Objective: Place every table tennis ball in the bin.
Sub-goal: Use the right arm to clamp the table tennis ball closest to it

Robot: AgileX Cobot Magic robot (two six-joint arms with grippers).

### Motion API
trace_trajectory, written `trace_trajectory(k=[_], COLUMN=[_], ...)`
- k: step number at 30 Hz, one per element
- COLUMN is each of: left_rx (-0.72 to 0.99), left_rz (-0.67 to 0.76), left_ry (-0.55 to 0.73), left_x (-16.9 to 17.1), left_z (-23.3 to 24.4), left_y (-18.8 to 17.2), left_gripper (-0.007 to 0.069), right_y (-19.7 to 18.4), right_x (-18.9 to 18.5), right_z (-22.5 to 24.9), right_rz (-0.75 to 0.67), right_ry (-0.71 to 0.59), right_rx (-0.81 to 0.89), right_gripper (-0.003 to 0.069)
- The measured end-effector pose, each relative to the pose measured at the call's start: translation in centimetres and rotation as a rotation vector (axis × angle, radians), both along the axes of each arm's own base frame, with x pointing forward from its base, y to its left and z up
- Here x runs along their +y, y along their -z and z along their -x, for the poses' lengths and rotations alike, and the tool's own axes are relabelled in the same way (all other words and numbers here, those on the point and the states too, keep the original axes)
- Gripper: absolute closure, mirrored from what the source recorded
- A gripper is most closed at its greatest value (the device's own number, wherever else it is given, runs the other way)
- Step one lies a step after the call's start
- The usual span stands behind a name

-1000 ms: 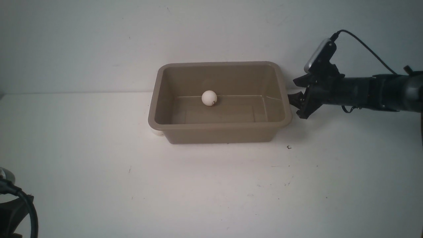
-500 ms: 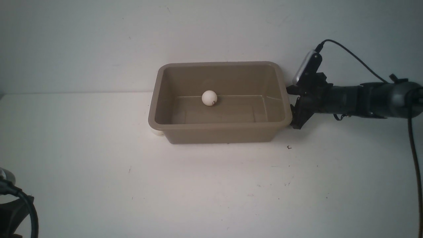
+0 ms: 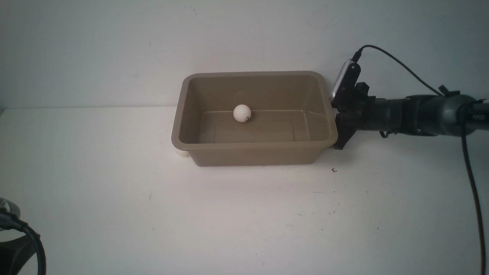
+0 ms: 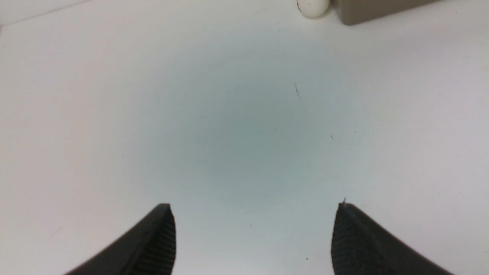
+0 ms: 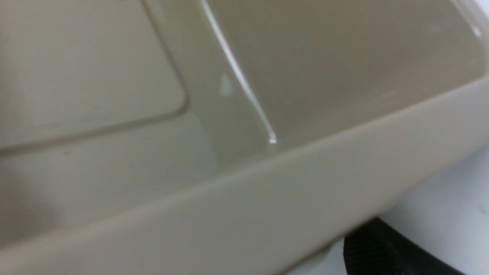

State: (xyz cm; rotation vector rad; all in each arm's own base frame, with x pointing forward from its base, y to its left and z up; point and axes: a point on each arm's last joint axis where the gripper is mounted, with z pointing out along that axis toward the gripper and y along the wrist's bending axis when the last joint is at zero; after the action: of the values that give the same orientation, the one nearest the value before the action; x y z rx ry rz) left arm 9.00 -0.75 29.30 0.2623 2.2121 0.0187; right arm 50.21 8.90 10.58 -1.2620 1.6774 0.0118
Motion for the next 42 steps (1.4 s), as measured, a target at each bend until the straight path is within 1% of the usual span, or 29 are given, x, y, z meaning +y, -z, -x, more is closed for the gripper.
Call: trace_trajectory(k=[3,10,13,18,27,30,32,33,34,35,37,40,42], left_rx=[0.002,0.004,0.004,0.004,0.004,0.004,0.004,0.004,0.004,0.004,0.004,0.004,0.004], left_rz=[0.000,0.000,0.000,0.000,-0.001,-0.001,-0.002,-0.002,-0.002,-0.002,-0.002,-0.002,-0.002], left_ry=[0.000,0.000,0.000,0.000,0.000,0.000,0.000,0.000,0.000,0.000,0.000,0.000,0.000], left_x=[0.0,0.0,0.0,0.0,0.0,0.0,0.0,0.0,0.0,0.0,0.0,0.0,0.0], left_z=[0.0,0.0,0.0,0.0,0.0,0.0,0.0,0.0,0.0,0.0,0.0,0.0,0.0], left_y=[0.0,0.0,0.0,0.0,0.0,0.0,0.0,0.0,0.0,0.0,0.0,0.0,0.0], left_gripper=[0.0135,0.0135,0.0135,0.0135,0.0135,0.0135,0.0135,0.0135,0.0135,0.0135,0.0135,0.0135,0.0135], right_y=[0.1,0.4,0.4,0.7,0.6,-0.1,-1.5,-1.5,-2.9,-3.0,-4.8,-6.1,-7.4], right_x=[-0.1,0.0,0.0,0.0,-0.4,-1.5,-2.6,-2.7,-3.5,-3.6,-4.7,-5.2,-5.3], right_z=[-0.6,-0.8,-0.8,-0.8,-0.9,-1.1,-1.3,-1.3,-1.4,-1.4,-1.4,-1.1,-0.5], right_rz=[-0.017,-0.049,-0.050,-0.049,-0.041,-0.036,-0.056,-0.059,-0.091,-0.091,-0.154,-0.176,-0.203], right_ry=[0.029,0.051,0.051,0.051,0.069,0.093,0.132,0.135,0.170,0.172,0.210,0.197,0.165], right_rx=[0.006,0.023,0.023,0.028,0.025,0.015,0.001,0.003,-0.004,-0.007,-0.004,0.004,0.041], right_gripper=[0.0137,0.0144,0.0177,0.0311,0.0312,0.0312,0.0312,0.0312,0.0312,0.0312,0.0312,0.0312,0.0312])
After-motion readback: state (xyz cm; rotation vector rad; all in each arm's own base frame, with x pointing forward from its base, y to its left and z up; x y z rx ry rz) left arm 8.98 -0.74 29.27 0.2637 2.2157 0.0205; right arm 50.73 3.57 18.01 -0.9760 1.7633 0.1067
